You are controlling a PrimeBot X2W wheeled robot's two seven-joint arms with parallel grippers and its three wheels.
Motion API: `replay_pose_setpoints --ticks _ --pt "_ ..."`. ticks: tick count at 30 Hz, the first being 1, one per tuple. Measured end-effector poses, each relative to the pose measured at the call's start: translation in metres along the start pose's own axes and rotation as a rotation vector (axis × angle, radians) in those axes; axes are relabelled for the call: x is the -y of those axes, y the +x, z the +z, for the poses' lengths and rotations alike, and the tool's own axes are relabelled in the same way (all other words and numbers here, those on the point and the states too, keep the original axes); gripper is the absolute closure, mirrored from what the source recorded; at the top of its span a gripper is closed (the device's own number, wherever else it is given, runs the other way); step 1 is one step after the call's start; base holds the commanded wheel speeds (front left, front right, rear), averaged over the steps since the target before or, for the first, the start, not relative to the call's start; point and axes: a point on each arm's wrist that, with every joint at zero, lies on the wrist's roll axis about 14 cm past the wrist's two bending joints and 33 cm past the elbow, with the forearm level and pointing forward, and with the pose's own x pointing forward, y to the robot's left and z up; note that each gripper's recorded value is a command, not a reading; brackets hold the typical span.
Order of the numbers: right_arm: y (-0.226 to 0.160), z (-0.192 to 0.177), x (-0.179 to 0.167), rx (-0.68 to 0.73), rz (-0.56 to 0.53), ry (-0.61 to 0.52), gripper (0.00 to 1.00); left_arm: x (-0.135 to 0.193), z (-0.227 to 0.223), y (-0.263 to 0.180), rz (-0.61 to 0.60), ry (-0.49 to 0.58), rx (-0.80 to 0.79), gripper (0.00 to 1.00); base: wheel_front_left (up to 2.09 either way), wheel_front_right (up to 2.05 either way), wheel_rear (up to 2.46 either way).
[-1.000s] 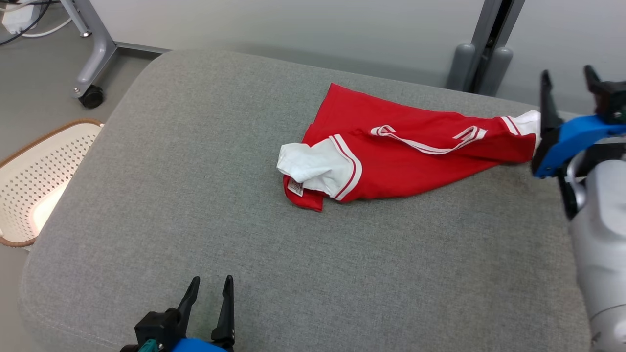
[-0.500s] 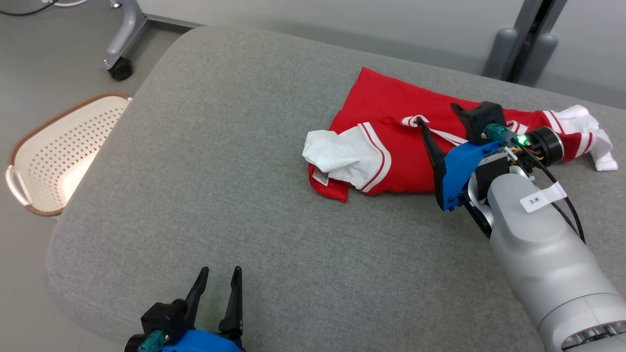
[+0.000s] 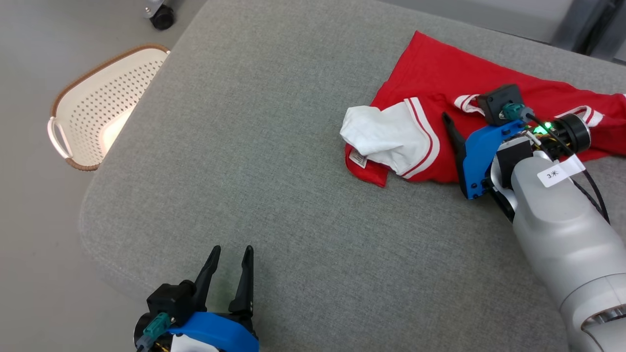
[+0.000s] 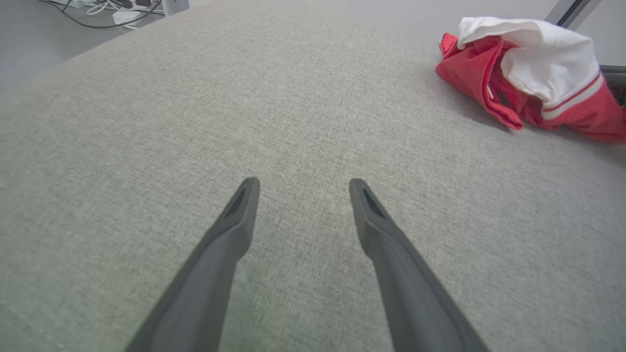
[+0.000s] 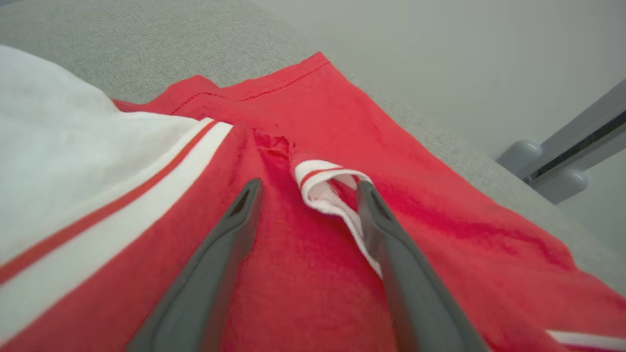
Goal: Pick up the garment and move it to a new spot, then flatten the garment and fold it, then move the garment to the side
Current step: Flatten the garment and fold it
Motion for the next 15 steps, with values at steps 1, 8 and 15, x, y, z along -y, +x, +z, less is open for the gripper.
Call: replay_pose_setpoints --ticks 1,8,15 --pt "0.003 -0.003 -0.002 -0.007 0.007 0.002 0.00 -0.002 -0.001 0.000 0.006 -0.002 -0.003 0.00 0.00 0.00 0.00" --pt "0.012 -0.008 0.002 0.002 0.004 0.012 0.56 -0.008 -0.001 -0.001 0.031 0.001 -0.009 0.00 0.00 0.00 0.00" --pt "0.008 0.009 0.009 0.095 -0.019 0.024 1.00 -0.008 0.001 0.002 0.030 0.001 -0.002 0.00 0.00 0.00 0.00"
